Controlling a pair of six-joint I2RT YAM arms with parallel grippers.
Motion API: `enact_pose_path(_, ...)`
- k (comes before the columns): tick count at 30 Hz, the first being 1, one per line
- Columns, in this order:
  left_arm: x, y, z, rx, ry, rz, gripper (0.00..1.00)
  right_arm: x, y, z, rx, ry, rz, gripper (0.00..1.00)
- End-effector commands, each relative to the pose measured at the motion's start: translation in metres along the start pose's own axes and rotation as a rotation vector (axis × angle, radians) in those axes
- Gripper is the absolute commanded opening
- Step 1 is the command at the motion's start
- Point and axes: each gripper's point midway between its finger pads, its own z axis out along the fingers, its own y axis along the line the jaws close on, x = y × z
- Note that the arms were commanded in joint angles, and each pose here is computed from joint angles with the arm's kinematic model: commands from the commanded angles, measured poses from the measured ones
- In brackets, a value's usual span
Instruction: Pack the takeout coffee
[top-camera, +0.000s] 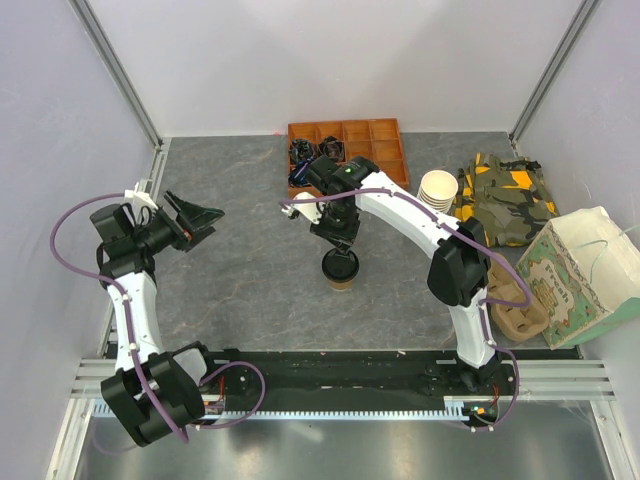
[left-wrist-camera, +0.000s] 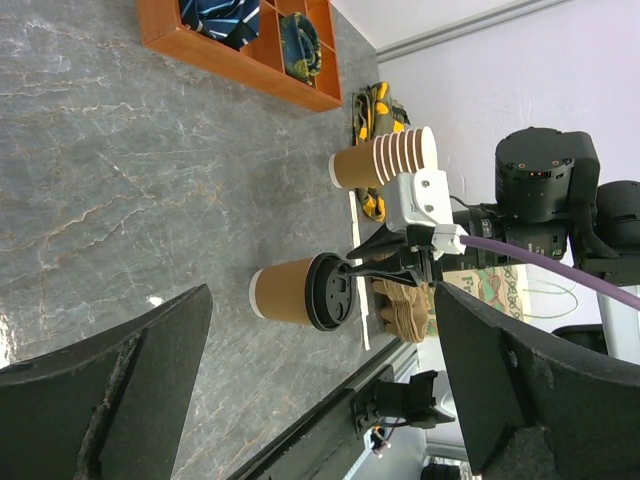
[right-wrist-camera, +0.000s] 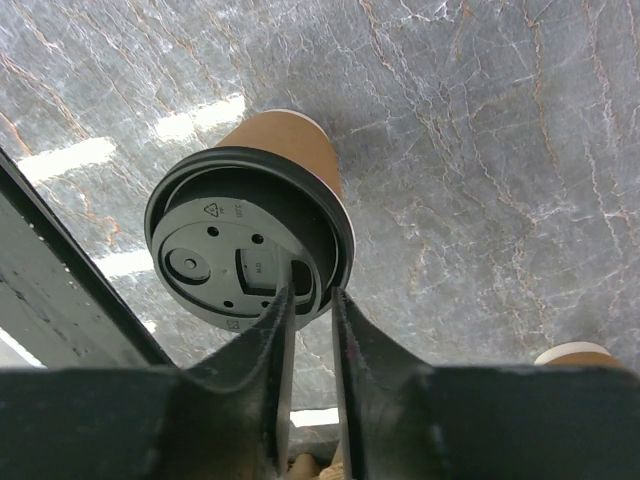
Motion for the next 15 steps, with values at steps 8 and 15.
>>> enact_pose_path(8, 0.003, -0.009, 0.000, 0.059, 0.019, 0.059, 1.00, -0.020, -0.002, -0.022, 0.025, -0.082, -0.004, 0.53)
enact_pose_path(15, 0.010, -0.030, 0.021, 0.072, 0.115, 0.301, 1.00, -0.036, -0.015, -0.081, -0.022, -0.316, 0.083, 0.59)
